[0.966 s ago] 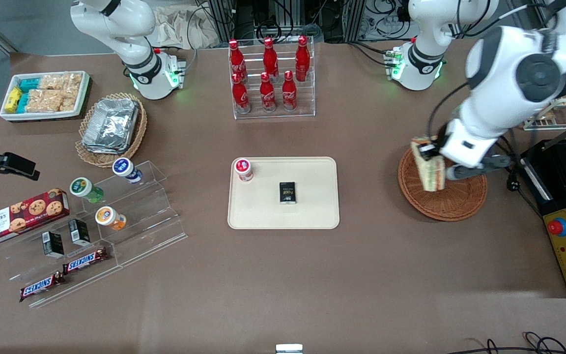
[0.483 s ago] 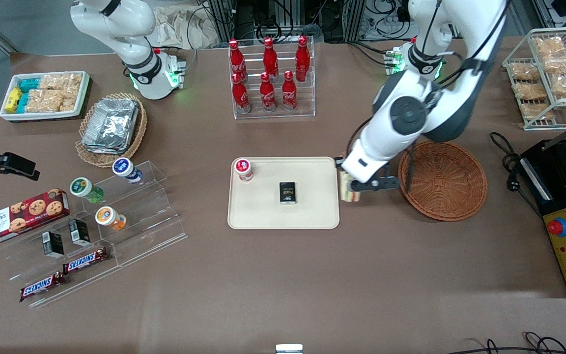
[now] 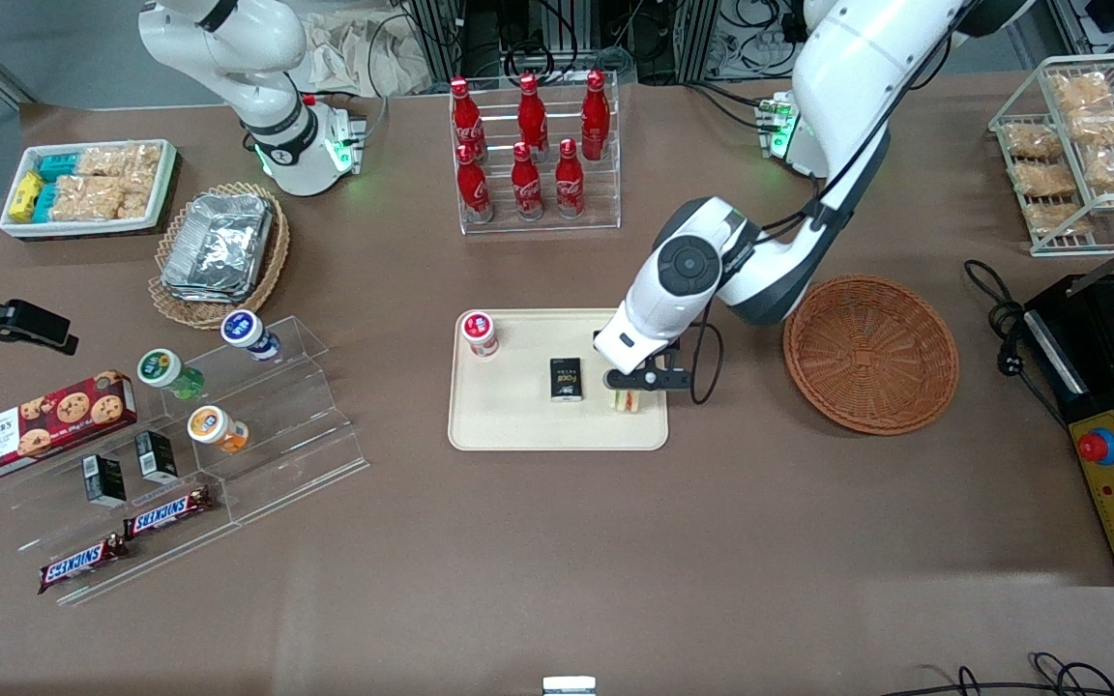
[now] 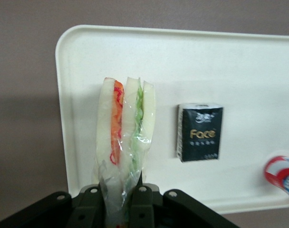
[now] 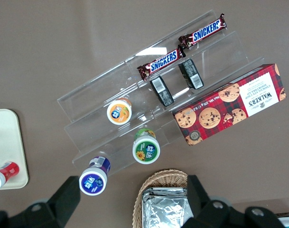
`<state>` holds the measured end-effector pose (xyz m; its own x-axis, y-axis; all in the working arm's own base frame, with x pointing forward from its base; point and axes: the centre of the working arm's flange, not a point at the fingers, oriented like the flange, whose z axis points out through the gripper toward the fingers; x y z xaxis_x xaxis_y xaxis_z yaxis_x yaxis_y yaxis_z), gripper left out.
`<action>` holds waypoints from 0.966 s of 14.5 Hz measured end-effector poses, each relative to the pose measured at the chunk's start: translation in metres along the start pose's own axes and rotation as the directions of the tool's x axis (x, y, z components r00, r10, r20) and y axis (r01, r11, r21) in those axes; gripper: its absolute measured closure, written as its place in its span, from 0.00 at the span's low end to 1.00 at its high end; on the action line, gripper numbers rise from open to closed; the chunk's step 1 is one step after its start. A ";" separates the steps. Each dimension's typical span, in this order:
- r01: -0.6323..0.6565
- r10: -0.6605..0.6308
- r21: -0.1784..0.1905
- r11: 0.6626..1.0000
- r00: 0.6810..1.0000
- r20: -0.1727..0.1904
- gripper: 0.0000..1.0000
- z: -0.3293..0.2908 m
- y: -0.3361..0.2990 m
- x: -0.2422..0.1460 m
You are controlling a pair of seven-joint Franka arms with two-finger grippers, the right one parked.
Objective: Place sandwich from basket to tray
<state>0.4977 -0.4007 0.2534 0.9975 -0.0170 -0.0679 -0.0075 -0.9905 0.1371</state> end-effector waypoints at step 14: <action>0.267 -0.263 0.013 0.964 0.954 -0.145 0.08 -0.029 -0.014 0.035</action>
<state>0.5348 -0.3835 0.2778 0.9637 0.2638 0.0420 0.2585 -0.9607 0.1013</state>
